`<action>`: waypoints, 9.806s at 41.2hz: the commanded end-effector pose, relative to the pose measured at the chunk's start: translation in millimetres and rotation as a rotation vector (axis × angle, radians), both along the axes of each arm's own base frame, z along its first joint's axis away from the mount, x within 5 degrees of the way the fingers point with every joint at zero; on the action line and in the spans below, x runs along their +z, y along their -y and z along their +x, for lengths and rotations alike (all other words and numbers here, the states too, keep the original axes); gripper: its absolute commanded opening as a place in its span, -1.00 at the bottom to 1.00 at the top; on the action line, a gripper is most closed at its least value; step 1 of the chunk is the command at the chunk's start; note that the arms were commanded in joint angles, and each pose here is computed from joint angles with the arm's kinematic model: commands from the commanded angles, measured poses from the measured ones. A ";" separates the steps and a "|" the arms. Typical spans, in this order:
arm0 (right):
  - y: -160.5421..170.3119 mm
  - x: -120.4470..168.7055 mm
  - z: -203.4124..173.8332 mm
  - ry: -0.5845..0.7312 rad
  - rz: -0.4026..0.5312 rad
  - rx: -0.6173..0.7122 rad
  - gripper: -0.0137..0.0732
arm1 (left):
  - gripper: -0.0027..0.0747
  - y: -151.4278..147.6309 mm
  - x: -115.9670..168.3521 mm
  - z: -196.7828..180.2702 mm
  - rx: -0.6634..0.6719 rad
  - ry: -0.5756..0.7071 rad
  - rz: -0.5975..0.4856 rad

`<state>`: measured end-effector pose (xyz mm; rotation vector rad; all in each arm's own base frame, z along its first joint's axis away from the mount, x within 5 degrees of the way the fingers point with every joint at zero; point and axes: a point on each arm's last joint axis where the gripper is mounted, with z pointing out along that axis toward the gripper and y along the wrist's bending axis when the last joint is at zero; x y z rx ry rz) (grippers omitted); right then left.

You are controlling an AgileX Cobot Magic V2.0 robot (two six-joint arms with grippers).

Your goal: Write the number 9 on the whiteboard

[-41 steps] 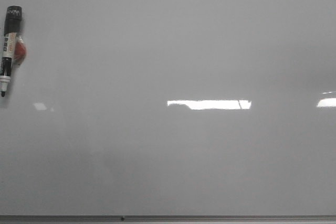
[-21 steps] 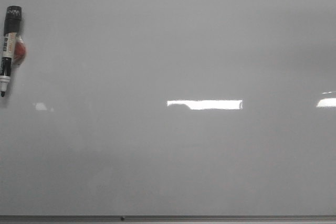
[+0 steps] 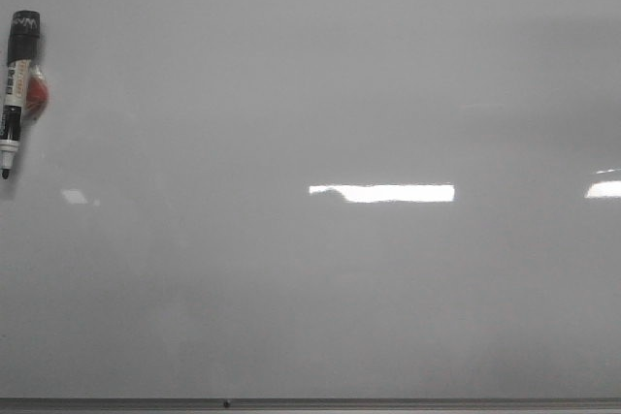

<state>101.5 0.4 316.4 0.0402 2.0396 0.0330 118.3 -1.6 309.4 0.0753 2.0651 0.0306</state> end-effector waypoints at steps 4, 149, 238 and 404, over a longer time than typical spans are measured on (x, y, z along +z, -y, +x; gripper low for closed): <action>-0.1 7.2 10.6 0.018 -0.076 0.040 -0.83 | -0.98 1.2 8.4 13.8 -0.001 0.041 -0.018; -137.0 46.5 58.2 -0.222 -0.210 1.227 0.51 | -0.98 193.1 22.6 42.7 -1.360 -0.309 0.524; -74.5 18.0 92.2 0.000 -0.022 0.456 -0.84 | -0.25 93.9 62.4 64.0 -0.687 -0.170 0.178; -59.0 46.0 29.0 -0.210 -0.278 0.739 0.67 | -0.89 103.5 76.7 78.6 -0.433 -0.117 0.263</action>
